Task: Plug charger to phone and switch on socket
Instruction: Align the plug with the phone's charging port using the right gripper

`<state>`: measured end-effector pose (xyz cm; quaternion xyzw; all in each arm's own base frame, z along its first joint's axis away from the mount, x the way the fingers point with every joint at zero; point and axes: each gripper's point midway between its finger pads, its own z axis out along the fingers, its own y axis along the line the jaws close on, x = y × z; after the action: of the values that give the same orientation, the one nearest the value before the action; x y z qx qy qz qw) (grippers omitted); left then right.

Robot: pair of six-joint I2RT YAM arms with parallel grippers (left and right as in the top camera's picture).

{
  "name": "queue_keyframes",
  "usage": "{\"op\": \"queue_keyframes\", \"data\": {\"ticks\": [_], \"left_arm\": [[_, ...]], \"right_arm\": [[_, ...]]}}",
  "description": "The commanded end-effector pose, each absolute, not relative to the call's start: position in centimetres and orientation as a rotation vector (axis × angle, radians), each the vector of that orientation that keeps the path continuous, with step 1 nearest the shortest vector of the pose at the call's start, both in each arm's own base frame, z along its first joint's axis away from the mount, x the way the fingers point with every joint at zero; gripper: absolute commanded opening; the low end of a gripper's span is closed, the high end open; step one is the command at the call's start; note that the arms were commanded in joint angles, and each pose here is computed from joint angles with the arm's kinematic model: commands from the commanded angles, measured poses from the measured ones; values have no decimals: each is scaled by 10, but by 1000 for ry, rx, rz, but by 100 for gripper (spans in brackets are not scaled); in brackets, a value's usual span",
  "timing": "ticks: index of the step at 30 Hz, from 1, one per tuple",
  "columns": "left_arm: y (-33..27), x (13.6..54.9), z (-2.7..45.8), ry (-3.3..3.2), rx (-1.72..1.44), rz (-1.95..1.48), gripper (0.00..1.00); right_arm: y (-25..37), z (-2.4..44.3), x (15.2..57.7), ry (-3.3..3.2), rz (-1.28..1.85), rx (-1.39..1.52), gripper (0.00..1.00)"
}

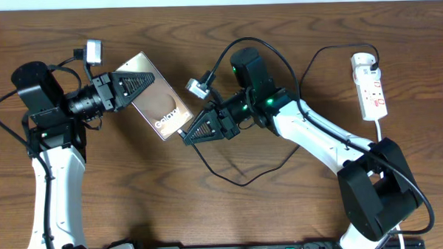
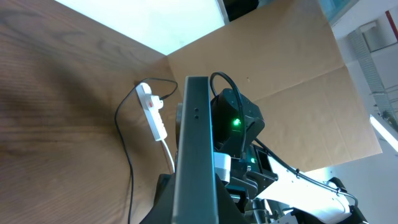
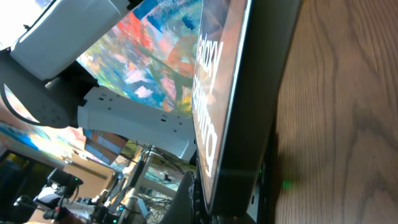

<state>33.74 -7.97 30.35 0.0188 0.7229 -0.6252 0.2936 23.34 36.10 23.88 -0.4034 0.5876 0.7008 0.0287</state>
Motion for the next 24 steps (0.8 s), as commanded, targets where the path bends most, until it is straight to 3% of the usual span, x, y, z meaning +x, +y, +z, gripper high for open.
{"op": "queue_keyframes", "data": {"ticks": [1, 24], "left_arm": [[-84, 331, 308, 1916, 107, -1693, 7], [-85, 330, 308, 1914, 117, -1696, 7]], "right_arm": [[360, 245, 237, 1801, 2154, -1243, 1], [355, 245, 243, 1807, 2147, -1221, 1]]}}
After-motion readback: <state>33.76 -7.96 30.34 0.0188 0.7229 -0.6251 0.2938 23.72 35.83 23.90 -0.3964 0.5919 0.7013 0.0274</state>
